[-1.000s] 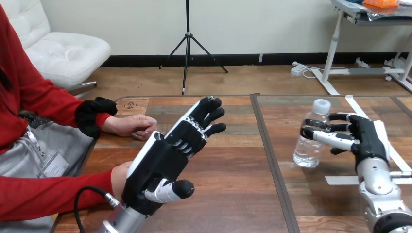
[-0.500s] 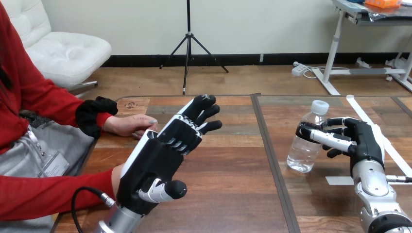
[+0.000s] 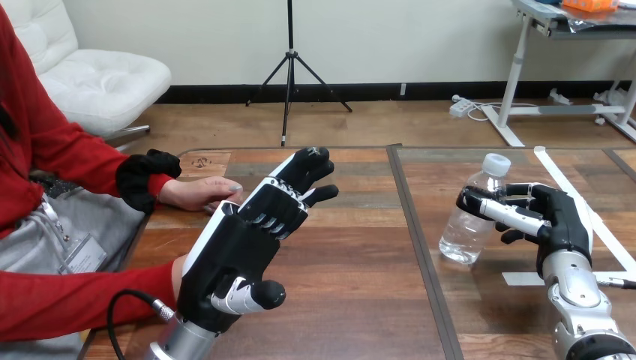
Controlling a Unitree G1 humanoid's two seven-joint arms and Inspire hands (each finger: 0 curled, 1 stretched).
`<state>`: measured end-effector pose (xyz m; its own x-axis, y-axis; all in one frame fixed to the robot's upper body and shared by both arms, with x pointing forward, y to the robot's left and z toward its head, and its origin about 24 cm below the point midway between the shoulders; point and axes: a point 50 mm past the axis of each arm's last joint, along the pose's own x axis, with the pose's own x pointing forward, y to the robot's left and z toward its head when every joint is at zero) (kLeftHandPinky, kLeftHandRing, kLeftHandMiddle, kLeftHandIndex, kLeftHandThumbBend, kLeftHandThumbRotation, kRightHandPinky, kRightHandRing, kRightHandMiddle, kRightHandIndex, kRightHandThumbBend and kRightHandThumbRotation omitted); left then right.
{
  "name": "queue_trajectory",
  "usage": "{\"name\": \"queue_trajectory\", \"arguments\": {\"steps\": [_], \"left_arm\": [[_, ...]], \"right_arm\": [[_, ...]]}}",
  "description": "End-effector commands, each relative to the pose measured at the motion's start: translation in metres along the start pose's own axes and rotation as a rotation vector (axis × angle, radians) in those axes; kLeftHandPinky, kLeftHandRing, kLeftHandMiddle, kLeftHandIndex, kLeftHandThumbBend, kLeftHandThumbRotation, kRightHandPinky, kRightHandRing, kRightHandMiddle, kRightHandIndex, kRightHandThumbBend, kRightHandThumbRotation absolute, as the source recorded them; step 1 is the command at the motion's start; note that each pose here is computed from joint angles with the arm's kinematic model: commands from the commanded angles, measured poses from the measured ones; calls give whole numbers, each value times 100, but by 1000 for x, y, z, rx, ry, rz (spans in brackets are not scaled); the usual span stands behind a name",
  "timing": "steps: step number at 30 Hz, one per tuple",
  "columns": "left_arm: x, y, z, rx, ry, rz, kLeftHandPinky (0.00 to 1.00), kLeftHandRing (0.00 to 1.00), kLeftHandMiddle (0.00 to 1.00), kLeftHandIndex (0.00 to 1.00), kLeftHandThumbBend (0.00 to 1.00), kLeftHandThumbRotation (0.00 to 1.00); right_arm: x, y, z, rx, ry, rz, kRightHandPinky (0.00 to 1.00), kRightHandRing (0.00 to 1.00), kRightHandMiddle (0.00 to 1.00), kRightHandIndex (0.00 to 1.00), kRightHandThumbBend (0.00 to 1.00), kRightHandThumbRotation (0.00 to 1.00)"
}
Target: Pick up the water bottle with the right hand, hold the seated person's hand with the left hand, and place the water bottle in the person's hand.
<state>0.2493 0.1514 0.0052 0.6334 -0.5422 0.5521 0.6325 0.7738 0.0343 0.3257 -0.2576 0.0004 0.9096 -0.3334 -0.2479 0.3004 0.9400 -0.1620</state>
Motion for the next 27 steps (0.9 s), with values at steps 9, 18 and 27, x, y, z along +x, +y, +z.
{"name": "queue_trajectory", "arguments": {"steps": [9,18,27], "left_arm": [[18,4,6,32,-65,-6,86,93,94,91,100,60],[19,3,5,26,-59,-15,86,93,94,91,100,61],[20,3,4,14,-55,-23,87,94,94,91,100,61]], "right_arm": [[4,11,32,101,-169,20,25,30,40,44,83,0],[3,12,31,100,-185,32,25,30,40,45,83,0],[2,12,31,118,-191,40,25,30,40,45,83,0]]}}
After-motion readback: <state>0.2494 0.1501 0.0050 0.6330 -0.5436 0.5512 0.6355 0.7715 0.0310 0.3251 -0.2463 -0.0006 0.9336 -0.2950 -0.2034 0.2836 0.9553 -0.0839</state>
